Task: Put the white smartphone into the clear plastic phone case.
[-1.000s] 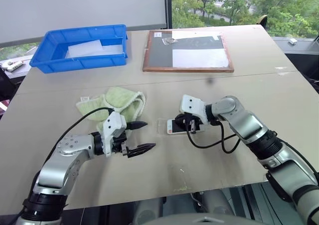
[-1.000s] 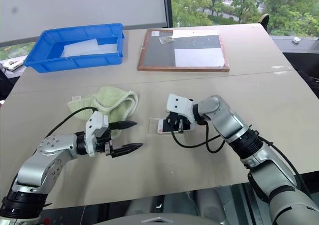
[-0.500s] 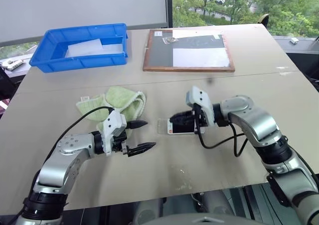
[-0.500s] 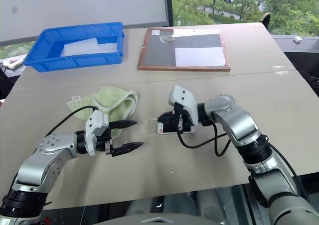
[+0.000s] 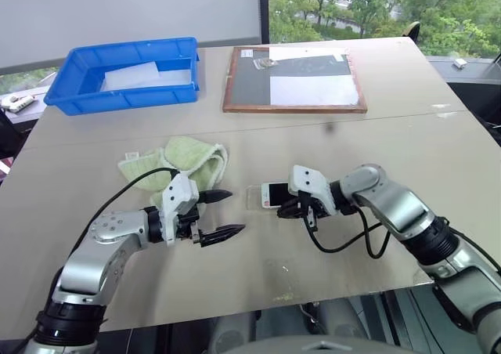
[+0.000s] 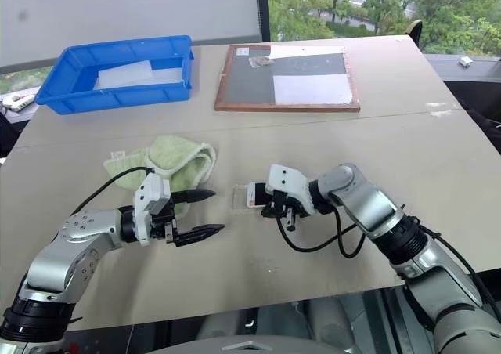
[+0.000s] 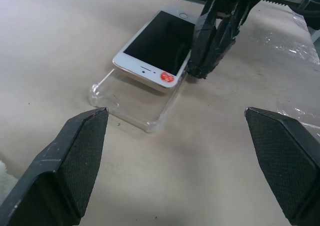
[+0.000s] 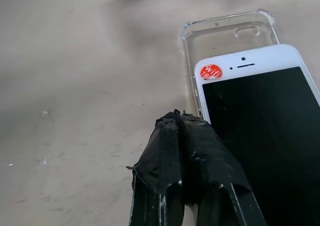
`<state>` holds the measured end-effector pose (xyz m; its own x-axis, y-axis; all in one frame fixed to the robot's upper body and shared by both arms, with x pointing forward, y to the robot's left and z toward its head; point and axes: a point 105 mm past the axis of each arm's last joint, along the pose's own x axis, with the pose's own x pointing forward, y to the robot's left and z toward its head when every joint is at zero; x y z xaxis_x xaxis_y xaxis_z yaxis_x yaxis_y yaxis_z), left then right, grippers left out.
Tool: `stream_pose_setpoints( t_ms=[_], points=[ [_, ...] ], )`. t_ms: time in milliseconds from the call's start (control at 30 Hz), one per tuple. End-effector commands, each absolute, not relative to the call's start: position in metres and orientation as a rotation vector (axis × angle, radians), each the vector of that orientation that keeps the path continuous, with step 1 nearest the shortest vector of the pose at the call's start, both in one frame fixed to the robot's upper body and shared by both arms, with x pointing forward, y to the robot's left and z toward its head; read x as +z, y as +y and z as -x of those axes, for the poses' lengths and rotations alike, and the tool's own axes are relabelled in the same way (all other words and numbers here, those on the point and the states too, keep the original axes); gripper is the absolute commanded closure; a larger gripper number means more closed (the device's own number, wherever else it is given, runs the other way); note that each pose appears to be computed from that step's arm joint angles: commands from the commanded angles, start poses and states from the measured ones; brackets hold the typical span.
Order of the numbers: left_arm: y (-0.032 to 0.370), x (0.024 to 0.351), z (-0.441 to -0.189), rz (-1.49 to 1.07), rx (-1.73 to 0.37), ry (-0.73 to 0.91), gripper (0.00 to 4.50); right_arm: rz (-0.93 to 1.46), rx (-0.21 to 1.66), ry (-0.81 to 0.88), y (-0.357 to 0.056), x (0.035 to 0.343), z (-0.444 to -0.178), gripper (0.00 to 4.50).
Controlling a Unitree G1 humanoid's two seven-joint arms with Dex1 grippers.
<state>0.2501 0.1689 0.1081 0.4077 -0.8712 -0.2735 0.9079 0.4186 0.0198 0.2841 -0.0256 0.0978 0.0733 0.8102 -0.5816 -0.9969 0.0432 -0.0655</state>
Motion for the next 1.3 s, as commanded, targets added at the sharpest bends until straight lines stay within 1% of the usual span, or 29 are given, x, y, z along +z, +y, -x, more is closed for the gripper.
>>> stream_pose_setpoints(
  t_ms=[33, 133, 200, 267, 367, 500, 567, 767, 967, 1200, 1300],
  points=[
    [0.167, 0.117, -0.249, -0.194, -1.138, 0.199, 0.00, 0.500, 1.503, 0.382, -0.020, 0.115, -0.279, 4.43],
    [0.166, 0.117, -0.248, -0.191, -1.136, 0.199, 0.00, 0.386, 1.583, 0.346, -0.014, 0.135, -0.266, 4.43],
    [0.166, 0.116, -0.248, -0.189, -1.135, 0.199, 0.00, 0.347, 1.579, 0.325, -0.012, 0.144, -0.267, 4.43],
    [0.166, 0.116, -0.247, -0.187, -1.134, 0.199, 0.00, 0.305, 1.551, 0.301, -0.009, 0.152, -0.273, 4.43],
    [0.165, 0.116, -0.247, -0.184, -1.134, 0.198, 0.00, 0.296, 1.438, 0.284, -0.007, 0.157, -0.295, 4.43],
    [0.165, 0.115, -0.247, -0.181, -1.132, 0.195, 0.00, 0.418, 1.325, 0.332, -0.014, 0.135, -0.316, 4.43],
    [0.164, 0.114, -0.247, -0.180, -1.131, 0.194, 0.00, 0.452, 1.293, 0.354, -0.016, 0.125, -0.322, 4.43],
    [0.164, 0.114, -0.249, -0.179, -1.122, 0.190, 0.00, 0.569, 1.336, 0.462, -0.022, 0.096, -0.313, 4.43],
    [0.164, 0.113, -0.250, -0.179, -1.115, 0.188, 0.00, 0.667, 1.319, 0.492, -0.025, 0.079, -0.313, 4.43],
    [0.164, 0.113, -0.250, -0.176, -1.110, 0.186, 0.00, 0.685, 1.287, 0.568, -0.028, 0.061, -0.312, 4.43],
    [0.163, 0.113, -0.251, -0.172, -1.108, 0.186, 0.00, 0.675, 1.263, 0.635, -0.034, 0.050, -0.311, 4.43]
  ],
)
